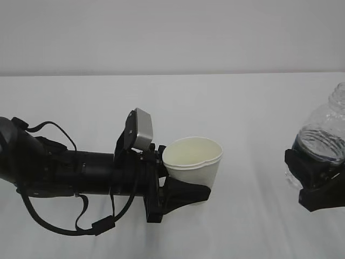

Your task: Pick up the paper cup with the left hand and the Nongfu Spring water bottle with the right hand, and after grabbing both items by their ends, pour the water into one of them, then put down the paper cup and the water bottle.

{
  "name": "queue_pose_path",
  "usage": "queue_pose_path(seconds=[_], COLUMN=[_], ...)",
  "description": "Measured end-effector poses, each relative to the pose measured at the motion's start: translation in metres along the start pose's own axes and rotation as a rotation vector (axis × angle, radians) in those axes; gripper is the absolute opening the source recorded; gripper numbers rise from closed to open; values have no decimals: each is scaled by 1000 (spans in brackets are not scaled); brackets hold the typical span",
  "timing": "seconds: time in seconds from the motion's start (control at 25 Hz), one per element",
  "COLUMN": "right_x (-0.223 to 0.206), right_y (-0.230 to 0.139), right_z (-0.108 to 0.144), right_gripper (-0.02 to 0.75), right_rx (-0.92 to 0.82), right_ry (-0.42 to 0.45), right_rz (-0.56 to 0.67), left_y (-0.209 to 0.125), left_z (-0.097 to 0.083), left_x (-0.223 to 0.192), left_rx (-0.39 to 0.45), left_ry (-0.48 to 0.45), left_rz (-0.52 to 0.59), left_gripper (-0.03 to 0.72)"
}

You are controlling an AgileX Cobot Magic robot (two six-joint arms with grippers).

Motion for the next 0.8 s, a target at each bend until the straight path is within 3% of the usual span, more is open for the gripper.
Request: queue_pose_path(seconds=[0.36, 0.8], right_x=[-12, -15], right_y=[4, 1], right_z=[-3, -5], right_gripper=[429, 429], right_rx=[5, 77], right_ry=[-17, -22], right_rz=[59, 112], left_y=[10, 19], left_z=[-7, 1], left_x=[-25, -35], left_rx=[-45, -57], left_ry=[-49, -30], left_rz=[36, 55], left_gripper=[450, 450])
Point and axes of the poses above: a point on each arm's last joint axis where the gripper is mounted, x pointing back along that axis away from the gripper, z along the wrist's bending axis when the last joint is at zero, y = z × x, the point moved 5 cm from there along -x, pointing out along that axis toward the gripper, and after that the axes turned 9 degrees about -x, right-handed, at the moved point
